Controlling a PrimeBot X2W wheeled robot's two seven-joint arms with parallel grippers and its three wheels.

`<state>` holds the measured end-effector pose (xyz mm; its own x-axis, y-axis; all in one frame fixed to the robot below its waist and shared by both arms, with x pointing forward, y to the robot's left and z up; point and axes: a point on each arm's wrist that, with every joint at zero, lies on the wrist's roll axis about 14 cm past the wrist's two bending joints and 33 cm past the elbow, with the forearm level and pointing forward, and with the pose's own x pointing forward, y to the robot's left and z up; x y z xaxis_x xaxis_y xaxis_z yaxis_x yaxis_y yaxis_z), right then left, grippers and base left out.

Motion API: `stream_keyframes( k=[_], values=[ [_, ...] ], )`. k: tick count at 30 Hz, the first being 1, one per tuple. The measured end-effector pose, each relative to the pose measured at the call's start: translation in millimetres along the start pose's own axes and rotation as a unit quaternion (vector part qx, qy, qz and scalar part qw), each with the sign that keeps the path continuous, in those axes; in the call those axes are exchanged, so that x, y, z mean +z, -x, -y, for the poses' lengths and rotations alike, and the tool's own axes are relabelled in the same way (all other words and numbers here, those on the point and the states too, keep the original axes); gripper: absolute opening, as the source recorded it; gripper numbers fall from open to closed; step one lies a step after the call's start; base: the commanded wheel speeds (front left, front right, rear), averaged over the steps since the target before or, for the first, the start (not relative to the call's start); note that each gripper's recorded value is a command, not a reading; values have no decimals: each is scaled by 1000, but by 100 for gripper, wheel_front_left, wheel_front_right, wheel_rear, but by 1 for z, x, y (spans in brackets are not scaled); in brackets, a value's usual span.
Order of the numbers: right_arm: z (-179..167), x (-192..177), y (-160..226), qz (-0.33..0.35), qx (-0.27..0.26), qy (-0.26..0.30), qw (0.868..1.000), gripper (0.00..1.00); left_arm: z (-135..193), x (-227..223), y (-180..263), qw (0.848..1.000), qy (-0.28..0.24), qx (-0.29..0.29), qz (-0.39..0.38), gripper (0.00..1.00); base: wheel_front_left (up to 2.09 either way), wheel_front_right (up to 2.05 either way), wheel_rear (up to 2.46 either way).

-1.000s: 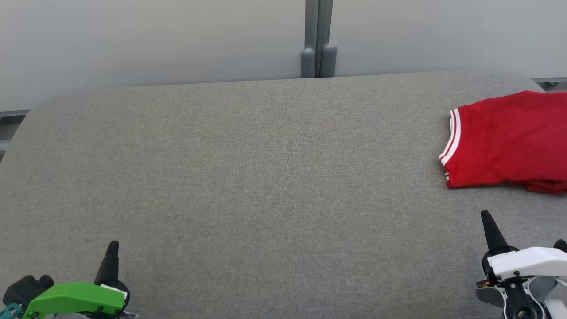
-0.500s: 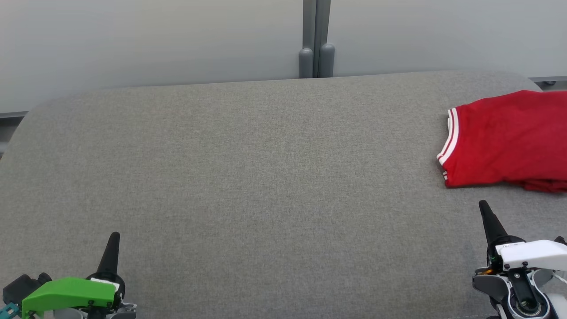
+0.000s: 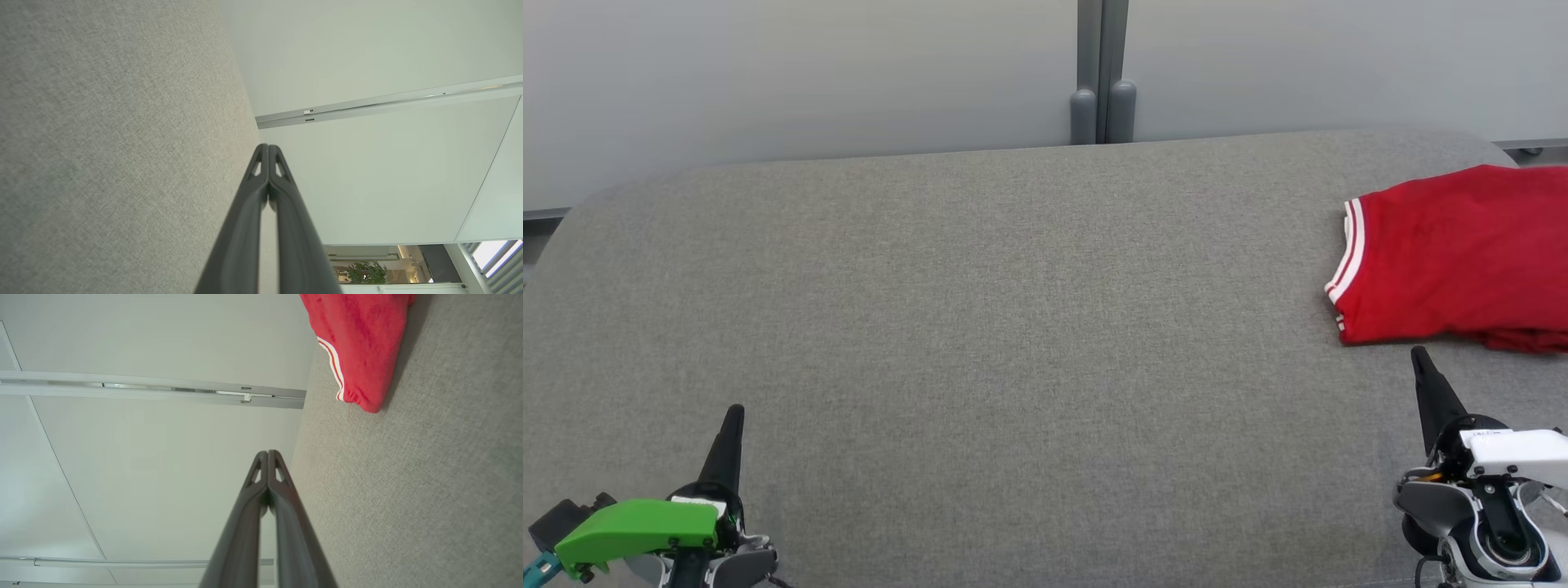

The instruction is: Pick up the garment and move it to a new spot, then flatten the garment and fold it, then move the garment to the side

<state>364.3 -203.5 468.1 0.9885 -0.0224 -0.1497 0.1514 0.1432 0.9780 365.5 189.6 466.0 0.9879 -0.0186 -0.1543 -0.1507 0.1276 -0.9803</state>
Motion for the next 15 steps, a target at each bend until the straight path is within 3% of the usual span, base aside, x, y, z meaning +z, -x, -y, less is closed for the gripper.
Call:
stream_keyframes(
  k=[10, 15],
  values=[
    [-11, 2, -5, 3, 24, -72, 997, 0, 12, 0, -5, 998, 54, -26, -5, 0, 0, 0, 0],
    [-13, 3, -6, 4, 27, -78, 997, 0, 16, 2, -6, 997, 64, -32, -2, 0, 0, 0, 0]
  ],
)
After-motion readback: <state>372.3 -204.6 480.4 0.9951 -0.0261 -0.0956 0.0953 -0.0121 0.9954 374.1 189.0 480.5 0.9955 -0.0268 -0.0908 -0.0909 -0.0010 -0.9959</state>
